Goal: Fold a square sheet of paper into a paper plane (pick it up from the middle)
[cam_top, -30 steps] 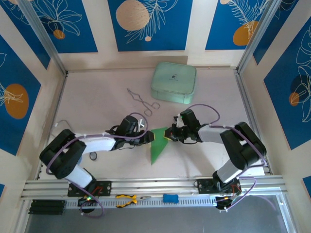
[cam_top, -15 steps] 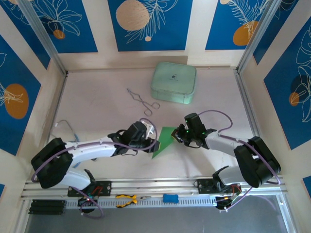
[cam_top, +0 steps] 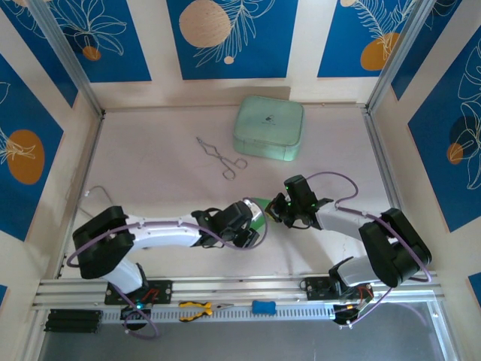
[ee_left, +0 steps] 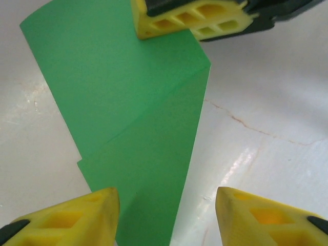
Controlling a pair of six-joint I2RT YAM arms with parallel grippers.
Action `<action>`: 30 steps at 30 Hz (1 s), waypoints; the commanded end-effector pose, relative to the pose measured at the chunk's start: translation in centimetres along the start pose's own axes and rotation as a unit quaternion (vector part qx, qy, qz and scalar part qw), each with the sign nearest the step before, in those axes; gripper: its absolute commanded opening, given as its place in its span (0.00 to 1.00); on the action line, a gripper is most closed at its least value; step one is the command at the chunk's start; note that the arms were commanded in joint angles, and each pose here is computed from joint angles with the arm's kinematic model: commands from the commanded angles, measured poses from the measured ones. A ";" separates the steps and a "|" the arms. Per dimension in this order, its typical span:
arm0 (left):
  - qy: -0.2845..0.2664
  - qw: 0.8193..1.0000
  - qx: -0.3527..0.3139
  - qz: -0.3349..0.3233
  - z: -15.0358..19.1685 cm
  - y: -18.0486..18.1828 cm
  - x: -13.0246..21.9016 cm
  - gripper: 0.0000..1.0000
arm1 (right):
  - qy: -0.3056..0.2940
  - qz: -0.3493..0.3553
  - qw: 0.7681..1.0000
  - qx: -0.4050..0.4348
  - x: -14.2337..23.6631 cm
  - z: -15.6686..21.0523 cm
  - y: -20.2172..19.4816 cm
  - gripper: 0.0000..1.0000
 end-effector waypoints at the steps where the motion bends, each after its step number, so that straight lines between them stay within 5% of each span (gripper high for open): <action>1: 0.011 0.999 -0.037 -0.032 -0.2 -0.1 -0.3 0.51 | 0.012 -0.004 1.000 0.001 0.2 0.1 0.7 0.06; 30: 0.038 0.994 -0.060 -0.079 1.3 -0.8 -1.6 0.23 | 0.016 -0.014 1.000 0.002 0.7 0.0 1.3 0.08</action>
Point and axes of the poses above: each hand's point on the last joint's axis, 136 mm out from that joint toward the fingers, its own x axis back along the fingers, its own y axis along the line the jaws close on, z = x × y, the point moved 5 cm from there along x, back along the fingers, and after that the axes turned 3 degrees about -x, right-handed, at the moved point
